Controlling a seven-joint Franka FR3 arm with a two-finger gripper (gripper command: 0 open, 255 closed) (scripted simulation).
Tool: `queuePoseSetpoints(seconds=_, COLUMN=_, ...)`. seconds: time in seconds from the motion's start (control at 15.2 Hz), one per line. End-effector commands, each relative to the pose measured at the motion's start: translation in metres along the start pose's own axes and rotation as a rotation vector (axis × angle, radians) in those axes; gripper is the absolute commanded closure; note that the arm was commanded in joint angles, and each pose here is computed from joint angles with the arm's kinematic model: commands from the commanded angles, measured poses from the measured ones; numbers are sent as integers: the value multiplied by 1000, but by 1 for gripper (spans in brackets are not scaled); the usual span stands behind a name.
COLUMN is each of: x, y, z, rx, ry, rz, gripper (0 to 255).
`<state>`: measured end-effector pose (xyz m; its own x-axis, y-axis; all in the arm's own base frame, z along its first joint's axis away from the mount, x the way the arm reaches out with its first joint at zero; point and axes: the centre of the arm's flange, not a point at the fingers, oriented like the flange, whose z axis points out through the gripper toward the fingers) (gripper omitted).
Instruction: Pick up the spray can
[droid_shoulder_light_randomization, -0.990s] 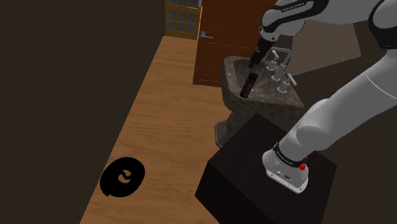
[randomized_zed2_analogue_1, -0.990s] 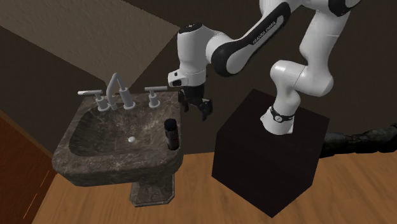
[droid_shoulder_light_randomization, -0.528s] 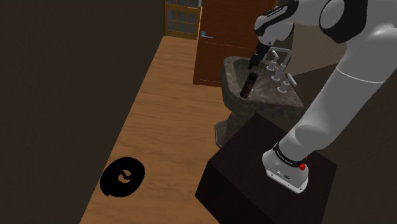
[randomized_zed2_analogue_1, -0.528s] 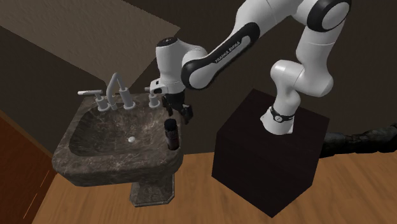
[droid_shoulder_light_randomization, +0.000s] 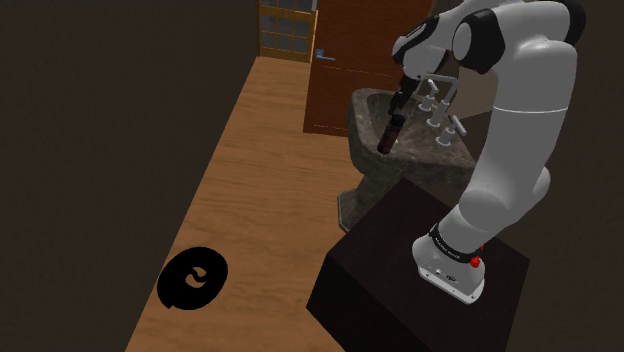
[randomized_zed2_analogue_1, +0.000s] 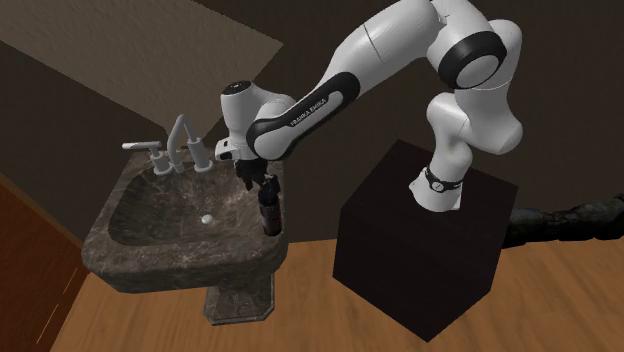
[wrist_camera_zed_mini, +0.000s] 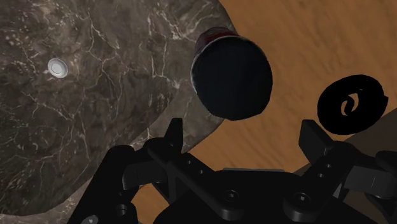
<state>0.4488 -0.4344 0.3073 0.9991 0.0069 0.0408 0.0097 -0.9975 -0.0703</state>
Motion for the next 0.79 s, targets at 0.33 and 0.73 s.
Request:
queuePoseSetpoints(seconds=0.33, x=-1, y=5, z=38, rx=0, ry=0, rz=0, gripper=0)
queuePoseSetpoints(seconds=0.73, x=-1, y=5, z=38, rx=0, ry=0, rz=0, gripper=255)
